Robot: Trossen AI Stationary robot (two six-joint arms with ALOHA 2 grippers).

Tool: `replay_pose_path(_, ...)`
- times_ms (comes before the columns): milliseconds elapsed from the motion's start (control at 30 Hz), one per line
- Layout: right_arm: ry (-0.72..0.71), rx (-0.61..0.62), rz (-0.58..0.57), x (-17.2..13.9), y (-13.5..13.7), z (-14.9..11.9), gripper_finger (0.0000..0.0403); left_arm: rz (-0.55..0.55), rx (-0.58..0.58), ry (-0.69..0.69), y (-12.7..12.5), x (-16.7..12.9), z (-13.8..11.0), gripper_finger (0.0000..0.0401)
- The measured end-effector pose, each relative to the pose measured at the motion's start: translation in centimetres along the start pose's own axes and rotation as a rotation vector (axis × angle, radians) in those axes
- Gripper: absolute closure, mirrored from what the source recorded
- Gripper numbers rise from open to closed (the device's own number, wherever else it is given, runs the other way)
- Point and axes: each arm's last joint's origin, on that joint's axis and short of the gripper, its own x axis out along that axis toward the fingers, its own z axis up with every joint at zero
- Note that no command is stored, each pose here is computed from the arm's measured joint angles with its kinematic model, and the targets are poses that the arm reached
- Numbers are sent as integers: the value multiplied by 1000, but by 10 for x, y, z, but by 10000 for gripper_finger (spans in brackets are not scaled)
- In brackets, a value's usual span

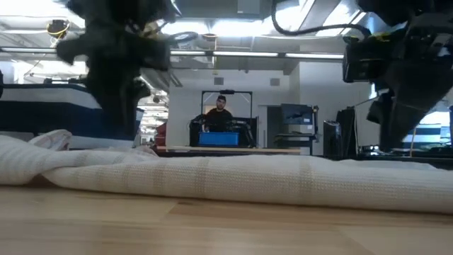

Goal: Fold towel
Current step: Fold the right checkered white towel

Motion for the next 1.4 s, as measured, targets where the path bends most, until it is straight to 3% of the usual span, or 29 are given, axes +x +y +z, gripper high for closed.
replay_pose_path(133, 66, 11, -74, -2, -2, -6, 221, 91, 6, -16, 1, 12, -11, 262)
replay_pose_path(333, 175, -2, -205, -17, -2, -6, 221, 88, 53, -69, 2, 16, -9, 263)
replay_pose_path(533, 126, -18, -285, -22, -2, -2, 221, 64, 84, -56, 3, 18, -10, 263)
replay_pose_path(700, 100, -23, -315, -22, -3, -2, 221, 157, 53, -48, 18, 22, -12, 263)
replay_pose_path(933, 116, -36, -307, -22, -3, -3, 221, -34, 13, 56, 28, 35, -30, 263)
replay_pose_path(1067, 89, -89, -260, -28, 5, -5, 221, -143, -7, 11, 25, 32, -25, 263)
replay_pose_path(1400, 114, -89, -371, -34, 0, -41, 221, -140, -14, -52, 25, 32, -19, 263)
